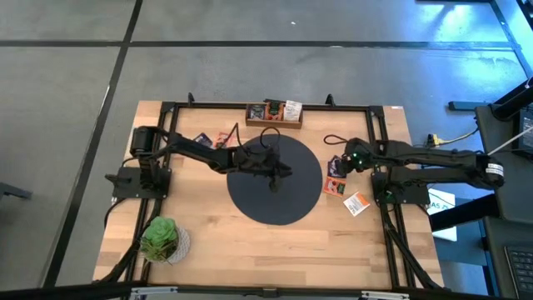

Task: Pick & Place Tea
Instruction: Put the purple tea bag into the left section of the wooden organizer

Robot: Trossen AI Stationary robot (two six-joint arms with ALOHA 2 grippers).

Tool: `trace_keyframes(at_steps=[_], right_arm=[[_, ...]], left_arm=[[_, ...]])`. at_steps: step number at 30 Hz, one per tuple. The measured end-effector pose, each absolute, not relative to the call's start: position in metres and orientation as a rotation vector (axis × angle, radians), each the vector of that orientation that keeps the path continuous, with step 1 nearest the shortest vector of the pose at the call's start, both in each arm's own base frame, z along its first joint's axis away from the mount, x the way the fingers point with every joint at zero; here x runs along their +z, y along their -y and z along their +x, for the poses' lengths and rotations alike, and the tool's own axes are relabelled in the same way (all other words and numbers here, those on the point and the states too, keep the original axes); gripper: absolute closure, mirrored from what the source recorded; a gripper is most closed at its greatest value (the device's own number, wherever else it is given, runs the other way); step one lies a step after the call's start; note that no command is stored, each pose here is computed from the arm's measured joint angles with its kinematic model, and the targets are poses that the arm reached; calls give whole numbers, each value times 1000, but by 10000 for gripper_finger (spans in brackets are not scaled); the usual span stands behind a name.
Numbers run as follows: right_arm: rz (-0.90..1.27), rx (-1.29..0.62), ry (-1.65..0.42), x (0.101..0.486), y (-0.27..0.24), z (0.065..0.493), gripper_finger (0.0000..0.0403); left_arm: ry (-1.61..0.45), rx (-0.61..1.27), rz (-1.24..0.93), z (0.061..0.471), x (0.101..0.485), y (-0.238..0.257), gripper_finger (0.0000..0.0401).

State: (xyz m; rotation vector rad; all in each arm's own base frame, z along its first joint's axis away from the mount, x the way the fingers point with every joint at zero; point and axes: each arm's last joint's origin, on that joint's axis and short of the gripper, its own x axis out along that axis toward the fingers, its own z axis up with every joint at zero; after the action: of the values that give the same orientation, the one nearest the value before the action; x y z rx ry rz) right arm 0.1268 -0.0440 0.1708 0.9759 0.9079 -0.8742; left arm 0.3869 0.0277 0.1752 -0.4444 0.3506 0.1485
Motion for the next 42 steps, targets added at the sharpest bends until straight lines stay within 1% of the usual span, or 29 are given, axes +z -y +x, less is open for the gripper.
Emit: trace_keyframes(at_steps=[4,14,21,29,32,37,42], right_arm=[[945,-972,-891,157,47,121,208],[967,-1025,-857,128,50,111,230],[994,-1060,-800,122,52,109,235],[804,-923,-878,122,53,111,235],[788,-910,-883,122,53,112,235],[780,-887,-868,123,52,114,235],[781,-834,-835,124,49,119,235]], left_arm=[[-356,150,-457,387,174,-25,306],[-352,147,-457,387,175,-25,306],[-351,148,-457,387,175,-25,306],[-343,187,-456,387,175,-27,306],[-331,236,-450,387,175,-29,306],[-311,280,-544,390,169,-30,306],[-321,270,-681,413,153,-30,306]])
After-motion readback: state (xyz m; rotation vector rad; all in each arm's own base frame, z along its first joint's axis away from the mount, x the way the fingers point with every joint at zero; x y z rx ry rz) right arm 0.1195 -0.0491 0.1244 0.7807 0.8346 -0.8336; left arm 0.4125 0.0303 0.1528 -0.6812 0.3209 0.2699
